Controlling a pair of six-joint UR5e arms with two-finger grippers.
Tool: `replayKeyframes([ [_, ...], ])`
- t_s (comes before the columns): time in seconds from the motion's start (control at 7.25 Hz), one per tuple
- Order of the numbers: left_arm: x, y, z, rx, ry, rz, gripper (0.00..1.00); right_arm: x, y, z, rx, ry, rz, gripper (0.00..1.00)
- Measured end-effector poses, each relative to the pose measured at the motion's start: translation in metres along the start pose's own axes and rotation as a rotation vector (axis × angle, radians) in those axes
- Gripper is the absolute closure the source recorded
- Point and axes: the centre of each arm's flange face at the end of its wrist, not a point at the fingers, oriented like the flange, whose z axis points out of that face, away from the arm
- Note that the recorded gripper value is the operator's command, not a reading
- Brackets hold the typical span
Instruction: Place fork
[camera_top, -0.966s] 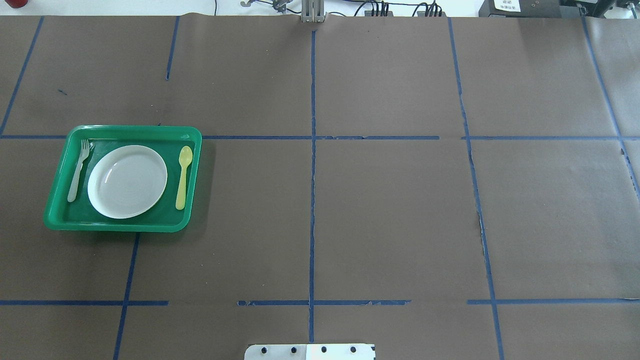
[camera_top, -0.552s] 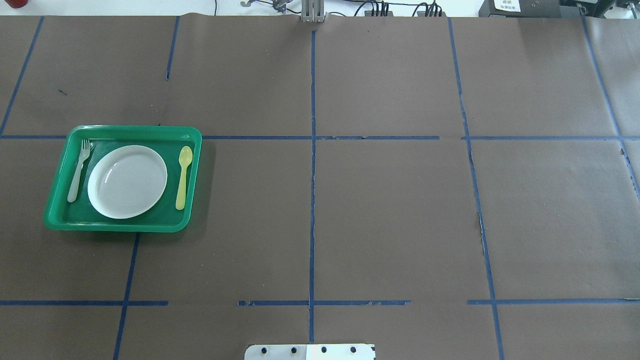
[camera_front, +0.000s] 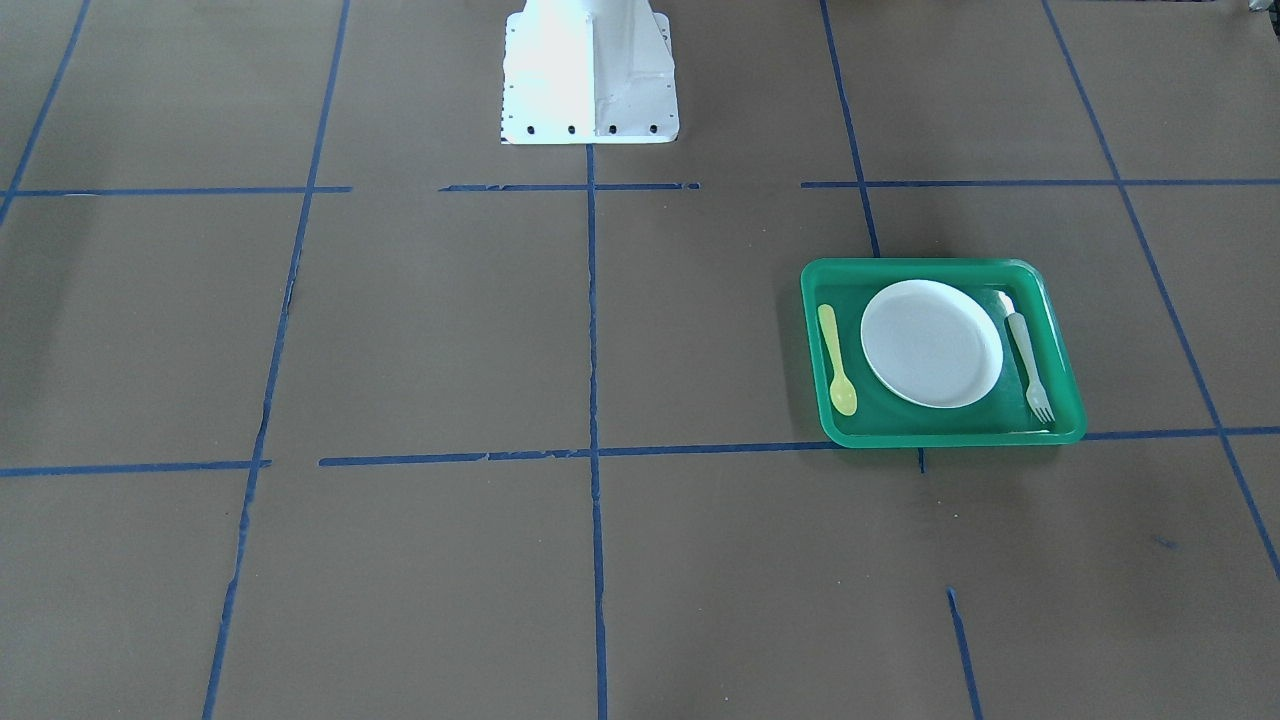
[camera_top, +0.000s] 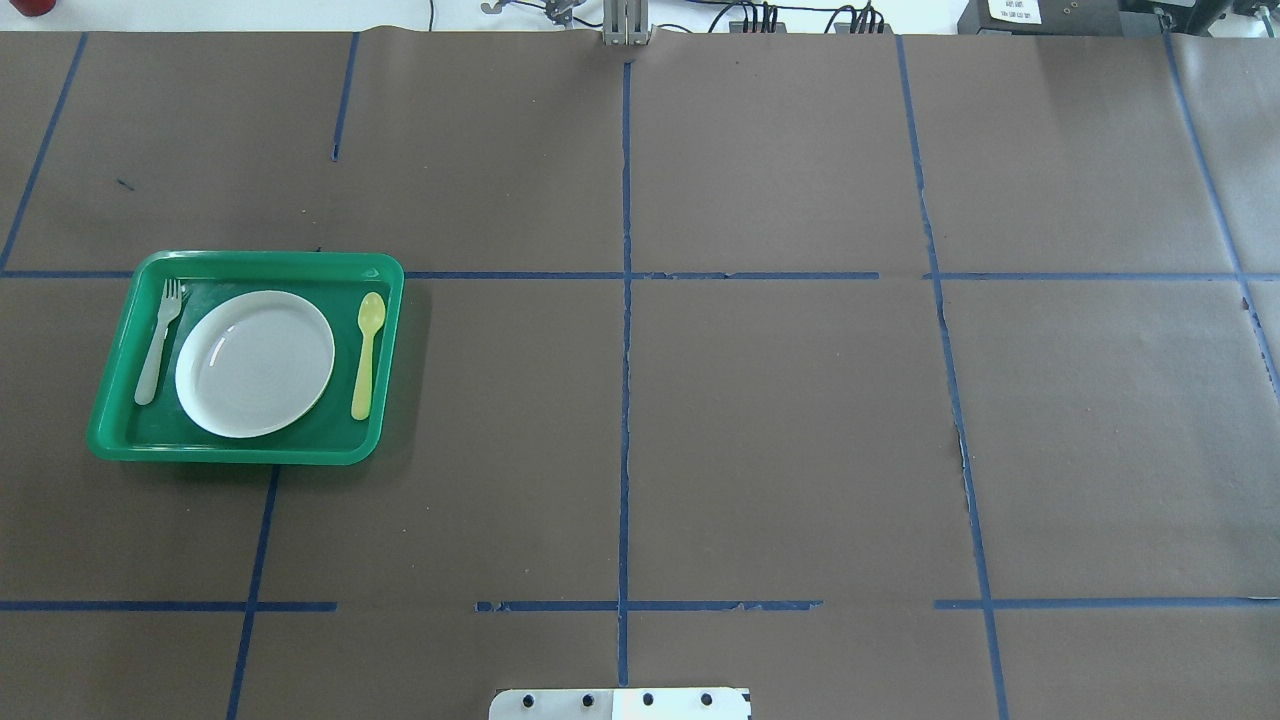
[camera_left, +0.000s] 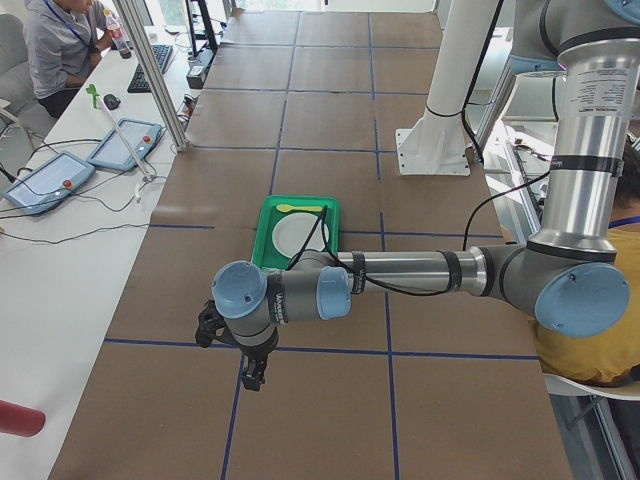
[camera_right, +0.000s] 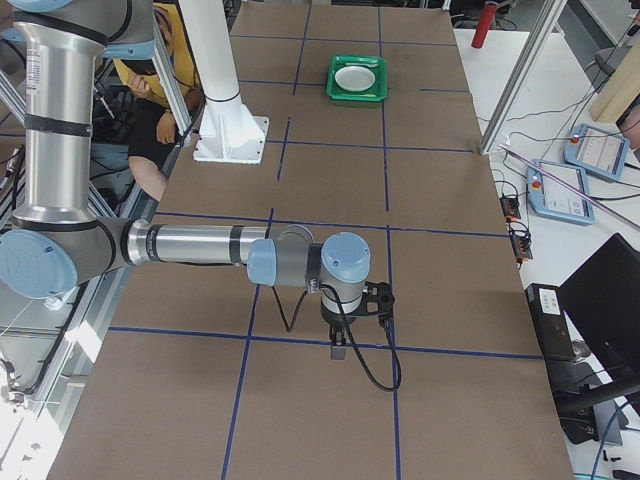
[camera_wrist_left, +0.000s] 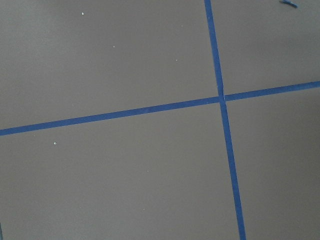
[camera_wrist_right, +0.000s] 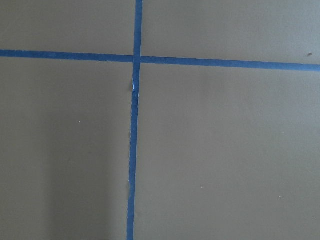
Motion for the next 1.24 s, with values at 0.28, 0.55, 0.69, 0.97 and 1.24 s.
replayKeyframes([
  [0.28, -0.005, 0.018, 0.010, -0.004, 0.003, 0.002, 0.00, 0.000, 0.000, 0.000, 0.000, 0.000, 0.001, 0.00],
  [0.55, -0.005, 0.023, 0.012, 0.025, -0.007, 0.026, 0.00, 0.000, 0.000, 0.000, 0.000, 0.000, 0.001, 0.00],
  [0.69, -0.004, 0.020, 0.010, 0.037, -0.012, 0.038, 0.00, 0.000, 0.000, 0.000, 0.000, 0.000, 0.001, 0.00],
  [0.97, -0.004, 0.017, 0.009, 0.042, -0.018, 0.047, 0.00, 0.000, 0.000, 0.000, 0.000, 0.000, 0.002, 0.00],
  [1.24, -0.004, 0.017, 0.008, 0.044, -0.020, 0.051, 0.00, 0.000, 0.000, 0.000, 0.000, 0.000, 0.001, 0.00],
])
